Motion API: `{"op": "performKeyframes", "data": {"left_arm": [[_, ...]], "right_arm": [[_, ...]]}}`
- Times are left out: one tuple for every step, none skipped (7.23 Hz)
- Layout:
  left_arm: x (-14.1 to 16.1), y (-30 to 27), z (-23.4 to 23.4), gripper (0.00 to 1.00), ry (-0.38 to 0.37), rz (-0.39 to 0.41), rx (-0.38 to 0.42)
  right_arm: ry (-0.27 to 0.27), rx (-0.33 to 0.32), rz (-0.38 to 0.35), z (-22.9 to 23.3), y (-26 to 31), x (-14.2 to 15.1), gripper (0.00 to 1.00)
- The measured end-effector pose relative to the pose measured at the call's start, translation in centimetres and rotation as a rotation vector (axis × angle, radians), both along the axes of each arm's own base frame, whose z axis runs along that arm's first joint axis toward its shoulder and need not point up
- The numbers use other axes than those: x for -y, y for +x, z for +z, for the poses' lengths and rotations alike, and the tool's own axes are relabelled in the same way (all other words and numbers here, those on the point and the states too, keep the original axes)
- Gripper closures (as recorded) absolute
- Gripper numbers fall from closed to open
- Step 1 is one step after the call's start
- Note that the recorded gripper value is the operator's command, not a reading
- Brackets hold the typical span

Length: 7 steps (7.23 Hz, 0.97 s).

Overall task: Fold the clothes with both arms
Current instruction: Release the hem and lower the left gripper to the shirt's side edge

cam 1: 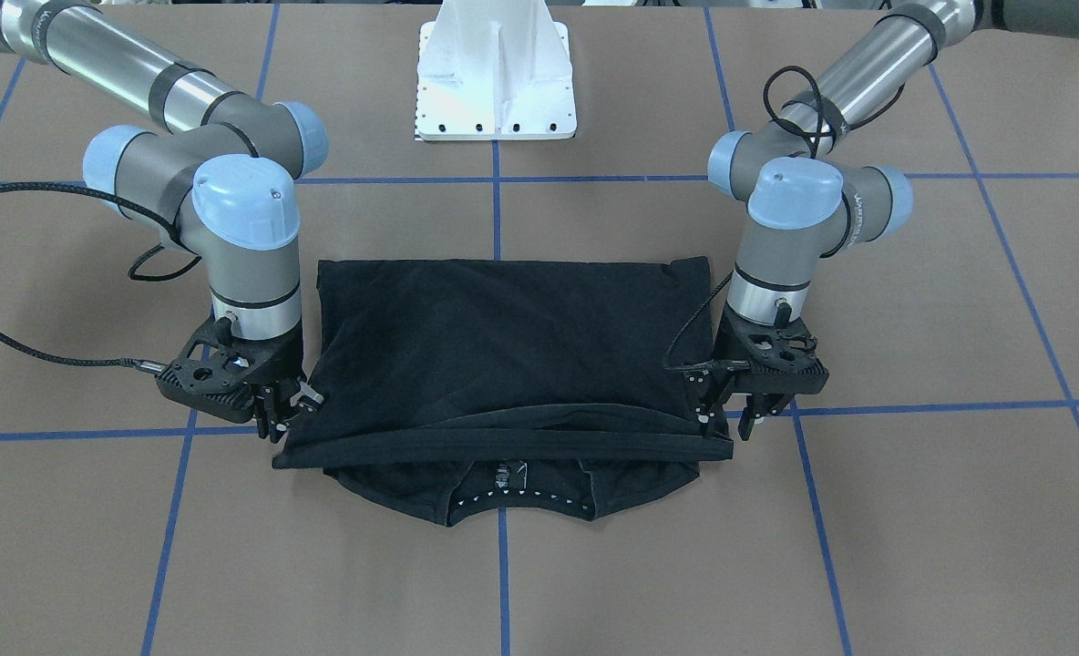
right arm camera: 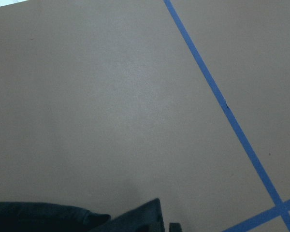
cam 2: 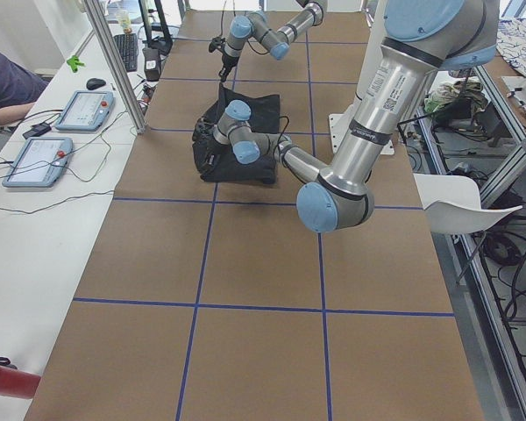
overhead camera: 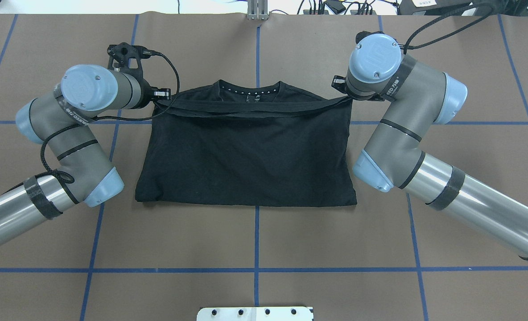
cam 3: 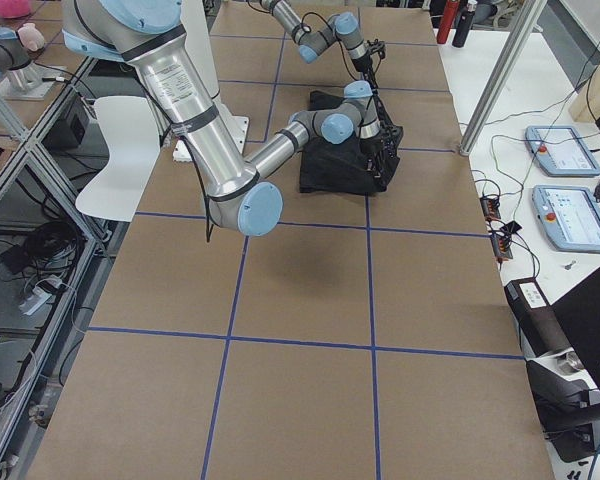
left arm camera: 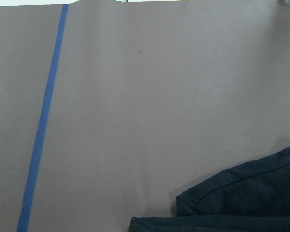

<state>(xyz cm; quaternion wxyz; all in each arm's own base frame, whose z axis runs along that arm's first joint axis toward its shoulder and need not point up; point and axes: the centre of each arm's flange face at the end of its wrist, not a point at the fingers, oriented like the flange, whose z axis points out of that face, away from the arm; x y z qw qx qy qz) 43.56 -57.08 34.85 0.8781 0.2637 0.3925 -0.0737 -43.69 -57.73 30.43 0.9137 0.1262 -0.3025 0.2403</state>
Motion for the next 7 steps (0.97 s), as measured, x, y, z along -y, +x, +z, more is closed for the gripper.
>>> {"op": "performKeyframes", "data": {"left_arm": [[-0.1, -0.4, -0.6, 0.0, 0.029, 0.017, 0.0], [-0.8, -1.3, -1.4, 0.0, 0.051, 0.047, -0.014], [-2.2, -2.5, -1.8, 0.0, 0.061, 0.08, -0.039], [-4.2, -4.1, -2.0, 0.0, 0.071, 0.099, -0.063], [-5.9, -5.5, -1.9, 0.0, 0.072, 0.111, -0.081], [-7.1, -6.3, -1.4, 0.0, 0.059, 0.116, -0.106], [-8.6, -6.9, 0.2, 0.0, 0.049, 0.119, -0.142]], "right_arm": [[0.021, 0.005, -0.027, -1.3, 0.4, 0.3, 0.0], [0.04, 0.022, -0.074, -2.5, 1.2, 0.5, 0.0], [0.054, 0.043, -0.11, -3.4, 2.1, 0.3, 0.0], [0.066, 0.061, -0.13, -4.0, 2.8, -0.3, 0.0], [0.077, 0.077, -0.143, -4.4, 3.5, -1.1, 0.0], [0.089, 0.091, -0.153, -4.7, 4.2, -1.9, 0.0], [0.098, 0.1, -0.158, -4.8, 4.7, -2.5, 0.0]]}}
